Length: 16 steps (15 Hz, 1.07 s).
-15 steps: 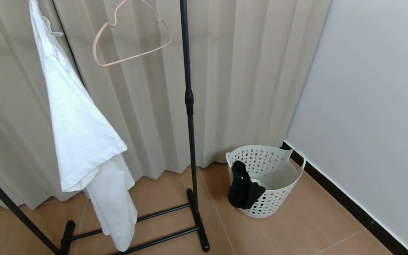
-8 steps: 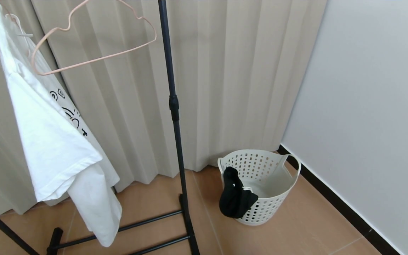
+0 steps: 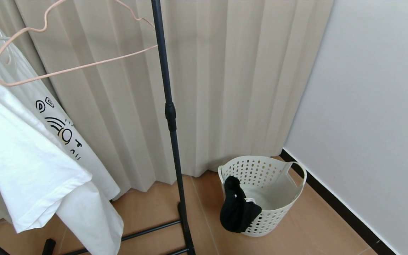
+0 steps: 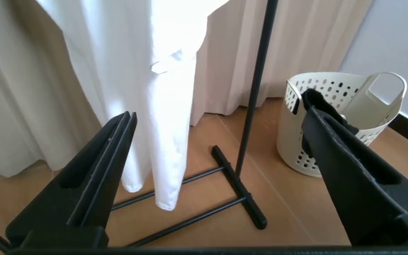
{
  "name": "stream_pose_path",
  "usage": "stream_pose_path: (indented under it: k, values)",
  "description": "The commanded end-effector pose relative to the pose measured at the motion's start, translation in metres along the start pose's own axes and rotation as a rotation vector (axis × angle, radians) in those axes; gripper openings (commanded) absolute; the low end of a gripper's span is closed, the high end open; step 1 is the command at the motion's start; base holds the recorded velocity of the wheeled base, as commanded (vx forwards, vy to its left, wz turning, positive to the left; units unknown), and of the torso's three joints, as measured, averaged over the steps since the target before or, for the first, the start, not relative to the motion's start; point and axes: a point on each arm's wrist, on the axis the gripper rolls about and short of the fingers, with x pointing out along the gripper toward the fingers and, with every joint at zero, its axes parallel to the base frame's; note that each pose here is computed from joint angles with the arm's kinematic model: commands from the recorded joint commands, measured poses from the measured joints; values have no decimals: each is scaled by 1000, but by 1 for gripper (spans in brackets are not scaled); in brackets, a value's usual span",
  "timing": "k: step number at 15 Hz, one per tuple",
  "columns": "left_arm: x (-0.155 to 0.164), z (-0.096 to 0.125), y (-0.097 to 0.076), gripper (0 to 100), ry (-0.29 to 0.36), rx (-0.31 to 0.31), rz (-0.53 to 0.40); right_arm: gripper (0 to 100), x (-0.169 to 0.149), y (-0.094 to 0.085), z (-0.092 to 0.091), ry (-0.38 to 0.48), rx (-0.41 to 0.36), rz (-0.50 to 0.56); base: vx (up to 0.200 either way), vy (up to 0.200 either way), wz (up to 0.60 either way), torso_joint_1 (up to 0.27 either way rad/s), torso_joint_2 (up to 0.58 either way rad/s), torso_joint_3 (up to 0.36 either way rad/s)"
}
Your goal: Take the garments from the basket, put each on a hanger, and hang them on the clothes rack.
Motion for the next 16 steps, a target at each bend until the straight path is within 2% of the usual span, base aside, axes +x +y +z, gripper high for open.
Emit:
stream_pose_path:
  k: [1,6,16]
  values:
    - [0,0,0,100,1,0,1,100,0,0,0,1,-1,0,0,0,0,0,0,0]
    - [0,0,0,100,1,-2,-1,100,0,0,0,1,-1,0,0,0,0,1,0,-40]
    - [0,0,0,100,1,-2,-2,100,0,0,0,1,6,-1,0,0,0,2,1,-192]
